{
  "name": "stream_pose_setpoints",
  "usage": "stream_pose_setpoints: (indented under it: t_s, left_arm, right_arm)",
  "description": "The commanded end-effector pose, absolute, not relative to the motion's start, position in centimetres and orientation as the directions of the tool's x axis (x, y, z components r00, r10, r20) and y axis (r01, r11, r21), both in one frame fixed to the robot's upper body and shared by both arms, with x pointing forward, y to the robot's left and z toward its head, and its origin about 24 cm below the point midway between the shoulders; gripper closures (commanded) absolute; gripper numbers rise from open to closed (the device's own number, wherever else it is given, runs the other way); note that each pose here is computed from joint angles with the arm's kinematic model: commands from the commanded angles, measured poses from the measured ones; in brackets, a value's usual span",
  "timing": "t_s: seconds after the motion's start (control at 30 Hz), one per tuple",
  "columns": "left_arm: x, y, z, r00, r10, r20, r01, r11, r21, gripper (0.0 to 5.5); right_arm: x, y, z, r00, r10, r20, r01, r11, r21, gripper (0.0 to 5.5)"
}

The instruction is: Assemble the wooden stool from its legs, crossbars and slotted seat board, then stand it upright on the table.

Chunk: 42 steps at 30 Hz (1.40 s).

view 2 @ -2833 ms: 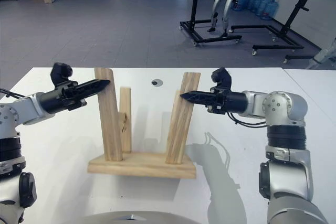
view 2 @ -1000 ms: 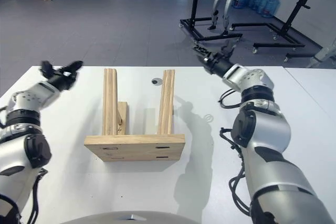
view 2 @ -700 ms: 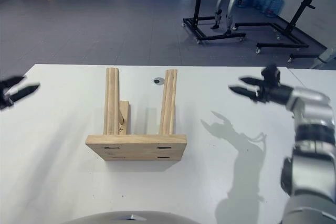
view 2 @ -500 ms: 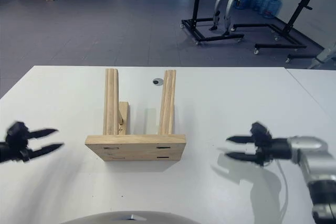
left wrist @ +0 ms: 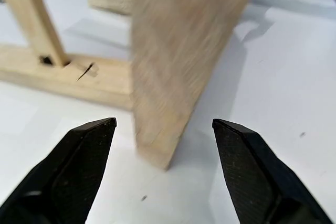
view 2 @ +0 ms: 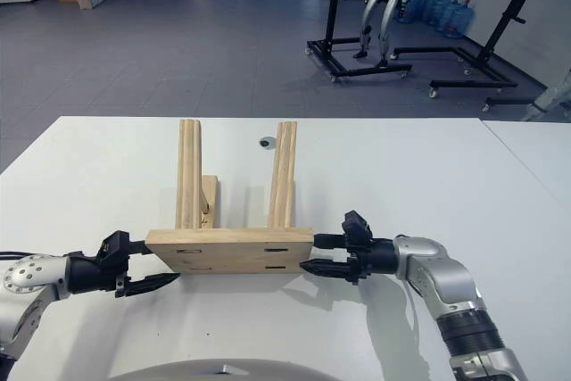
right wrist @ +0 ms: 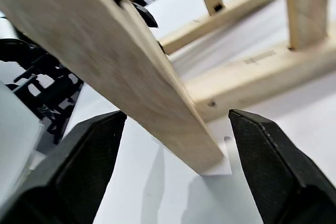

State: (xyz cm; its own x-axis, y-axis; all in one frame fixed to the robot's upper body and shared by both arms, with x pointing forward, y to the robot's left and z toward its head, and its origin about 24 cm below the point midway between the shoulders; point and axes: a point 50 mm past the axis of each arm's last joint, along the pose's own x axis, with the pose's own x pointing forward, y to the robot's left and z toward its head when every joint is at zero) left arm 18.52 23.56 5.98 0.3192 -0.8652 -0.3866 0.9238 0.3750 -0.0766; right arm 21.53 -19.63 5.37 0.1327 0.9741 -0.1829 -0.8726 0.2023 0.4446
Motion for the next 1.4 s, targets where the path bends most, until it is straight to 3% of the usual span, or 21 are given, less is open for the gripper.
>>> stream_pose_setpoints:
  t_s: [0.03,0.23,0.4,0.6,0.8,0.97,1.07,1.4]
  left_arm:
    - [18.6,22.4,7.4,0.263,-0.901,-0.345,0.934,0.328,-0.144,2.14]
    - [19.6,22.4,7.8,0.298,-0.896,-0.330,0.925,0.356,-0.130,2.14]
    - [19.1,22.5,6.8,0.282,-0.890,-0.358,0.933,0.341,-0.112,3.04]
    - [18.4,21.7,6.9,0.203,-0.913,-0.353,0.938,0.285,-0.198,3.65]
    - [21.2,20.9,12.4,0.200,-0.952,-0.233,0.885,0.278,-0.374,3.76]
    - [24.6,20.8,17.8,0.264,-0.963,-0.060,0.796,0.253,-0.549,3.76]
    - [27.1,20.9,19.3,0.372,-0.928,0.015,0.704,0.272,-0.656,3.89]
    - [29.7,19.8,16.5,0.569,-0.805,-0.171,0.379,0.441,-0.813,3.96]
  right_arm:
    - [21.0,-18.8,5.8,0.088,0.984,-0.158,-0.873,0.152,0.464,1.90]
    - [21.5,-18.6,5.5,0.127,0.974,-0.189,-0.870,0.201,0.450,1.90]
    - [21.8,-18.8,5.6,0.130,0.971,-0.201,-0.865,0.210,0.456,2.95]
    - [22.0,-18.7,7.3,0.106,0.981,-0.160,-0.847,0.173,0.502,3.18]
    - [21.4,-18.5,12.6,-0.026,0.999,-0.036,-0.762,0.004,0.647,3.21]
    - [22.8,-18.4,17.9,-0.085,0.989,0.125,-0.696,-0.148,0.702,3.79]
    - [25.2,-18.1,19.9,-0.029,0.983,0.179,-0.668,-0.152,0.729,4.10]
    - [33.1,-16.7,21.5,0.272,0.962,-0.011,-0.399,0.123,0.909,4.18]
